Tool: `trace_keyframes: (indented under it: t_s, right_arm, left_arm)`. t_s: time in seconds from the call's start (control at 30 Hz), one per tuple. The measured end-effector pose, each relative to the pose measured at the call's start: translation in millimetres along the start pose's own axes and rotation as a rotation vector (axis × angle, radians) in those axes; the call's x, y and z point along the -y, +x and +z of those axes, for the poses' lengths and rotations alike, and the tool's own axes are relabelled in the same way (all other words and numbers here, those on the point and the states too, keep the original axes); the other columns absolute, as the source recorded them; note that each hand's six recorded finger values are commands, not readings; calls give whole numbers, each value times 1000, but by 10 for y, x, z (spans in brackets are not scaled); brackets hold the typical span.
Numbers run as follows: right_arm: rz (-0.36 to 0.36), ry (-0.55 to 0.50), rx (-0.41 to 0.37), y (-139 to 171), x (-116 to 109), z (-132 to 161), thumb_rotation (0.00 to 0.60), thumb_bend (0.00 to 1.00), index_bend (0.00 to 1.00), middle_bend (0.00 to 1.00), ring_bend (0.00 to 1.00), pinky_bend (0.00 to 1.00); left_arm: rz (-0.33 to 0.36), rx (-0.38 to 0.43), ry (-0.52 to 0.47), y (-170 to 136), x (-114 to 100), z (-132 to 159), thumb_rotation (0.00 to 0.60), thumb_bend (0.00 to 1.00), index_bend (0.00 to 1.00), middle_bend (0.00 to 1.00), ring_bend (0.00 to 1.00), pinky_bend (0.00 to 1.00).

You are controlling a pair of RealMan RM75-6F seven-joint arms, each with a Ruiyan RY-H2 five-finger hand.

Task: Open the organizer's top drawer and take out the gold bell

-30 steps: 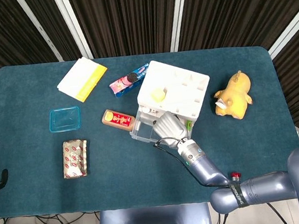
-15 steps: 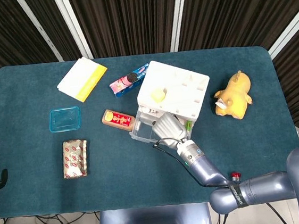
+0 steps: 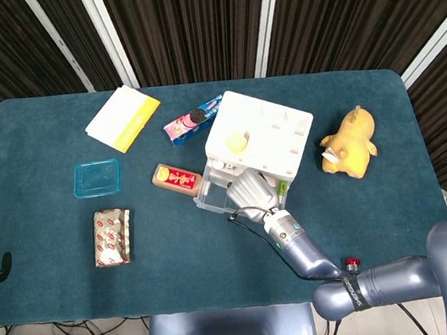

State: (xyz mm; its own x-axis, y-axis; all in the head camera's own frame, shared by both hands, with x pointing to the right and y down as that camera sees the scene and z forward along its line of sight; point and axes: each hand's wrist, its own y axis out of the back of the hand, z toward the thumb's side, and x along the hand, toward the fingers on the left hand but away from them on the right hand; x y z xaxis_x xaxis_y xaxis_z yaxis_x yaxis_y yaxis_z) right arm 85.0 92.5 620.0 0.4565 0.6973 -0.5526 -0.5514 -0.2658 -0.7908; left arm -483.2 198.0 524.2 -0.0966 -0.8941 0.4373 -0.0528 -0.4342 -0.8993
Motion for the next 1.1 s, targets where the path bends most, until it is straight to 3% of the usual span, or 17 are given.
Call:
trace_keyframes:
  t_s: [0.67, 1.1]
  right_arm:
    - [-8, -2, -1, 34, -41, -5, 600, 362, 563, 999, 1000, 1000]
    - [-45, -24, 32, 125, -253, -202, 600, 363, 568, 1000, 1000, 1000]
  left_arm:
    - [0, 0, 0, 2, 0, -1, 600, 423, 71, 0, 0, 0]
    - [0, -1, -3, 3, -3, 0, 600, 423, 71, 0, 0, 0]
